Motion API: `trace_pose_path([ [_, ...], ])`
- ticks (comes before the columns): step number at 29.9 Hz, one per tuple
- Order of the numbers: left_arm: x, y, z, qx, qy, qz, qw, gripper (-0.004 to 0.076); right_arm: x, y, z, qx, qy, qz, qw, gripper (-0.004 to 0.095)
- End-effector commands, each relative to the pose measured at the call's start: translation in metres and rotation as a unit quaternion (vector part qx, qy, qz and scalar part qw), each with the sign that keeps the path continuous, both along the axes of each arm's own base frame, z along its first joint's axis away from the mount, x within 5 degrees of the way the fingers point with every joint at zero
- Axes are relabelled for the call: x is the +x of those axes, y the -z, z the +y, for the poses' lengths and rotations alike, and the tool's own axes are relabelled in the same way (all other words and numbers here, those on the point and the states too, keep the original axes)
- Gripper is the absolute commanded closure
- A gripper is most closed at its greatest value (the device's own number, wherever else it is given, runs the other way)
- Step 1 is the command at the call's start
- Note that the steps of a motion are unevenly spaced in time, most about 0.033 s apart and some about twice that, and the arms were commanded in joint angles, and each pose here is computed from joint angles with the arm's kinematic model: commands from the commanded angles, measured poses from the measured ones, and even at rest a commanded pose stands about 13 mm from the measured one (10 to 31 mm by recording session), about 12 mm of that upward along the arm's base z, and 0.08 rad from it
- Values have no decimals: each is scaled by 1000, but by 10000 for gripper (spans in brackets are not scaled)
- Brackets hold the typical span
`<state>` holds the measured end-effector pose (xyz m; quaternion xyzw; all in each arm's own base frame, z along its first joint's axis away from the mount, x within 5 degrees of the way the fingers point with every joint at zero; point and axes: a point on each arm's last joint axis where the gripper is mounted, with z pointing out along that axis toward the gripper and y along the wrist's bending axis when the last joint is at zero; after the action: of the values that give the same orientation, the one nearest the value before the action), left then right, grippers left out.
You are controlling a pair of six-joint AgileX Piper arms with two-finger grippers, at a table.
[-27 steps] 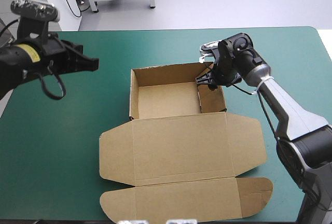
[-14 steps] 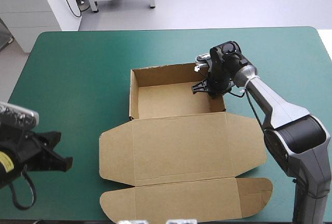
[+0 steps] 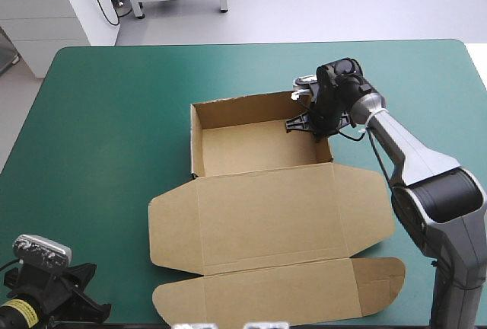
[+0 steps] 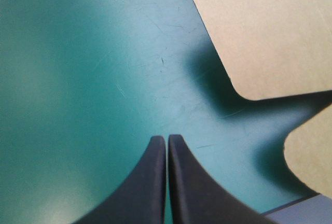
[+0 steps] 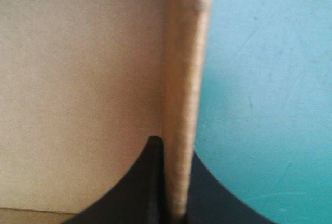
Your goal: Fold the box
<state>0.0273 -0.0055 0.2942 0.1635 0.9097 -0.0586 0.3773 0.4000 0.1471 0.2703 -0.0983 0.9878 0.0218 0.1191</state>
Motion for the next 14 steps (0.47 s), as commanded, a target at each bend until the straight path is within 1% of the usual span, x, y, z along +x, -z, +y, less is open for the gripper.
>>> trace_pose_path([
  [1, 1, -5, 0, -20, 3, -52, 998, 731, -1, -39, -42, 12, 44, -37, 998, 924],
  [3, 0, -3, 0, -20, 3, -56, 998, 731, 0, -50, -65, 16, 66, -50, 996, 924],
  [6, 0, -1, 1, -20, 3, -56, 998, 731, -4, -69, -108, 8, 103, -76, 992, 924],
  [10, 0, -1, 1, -20, 3, -56, 998, 731, -18, -94, -181, -10, 177, -110, 978, 924],
  [14, 0, -1, 1, -20, 3, -56, 998, 731, -40, -110, -247, -28, 246, -128, 960, 923],
])
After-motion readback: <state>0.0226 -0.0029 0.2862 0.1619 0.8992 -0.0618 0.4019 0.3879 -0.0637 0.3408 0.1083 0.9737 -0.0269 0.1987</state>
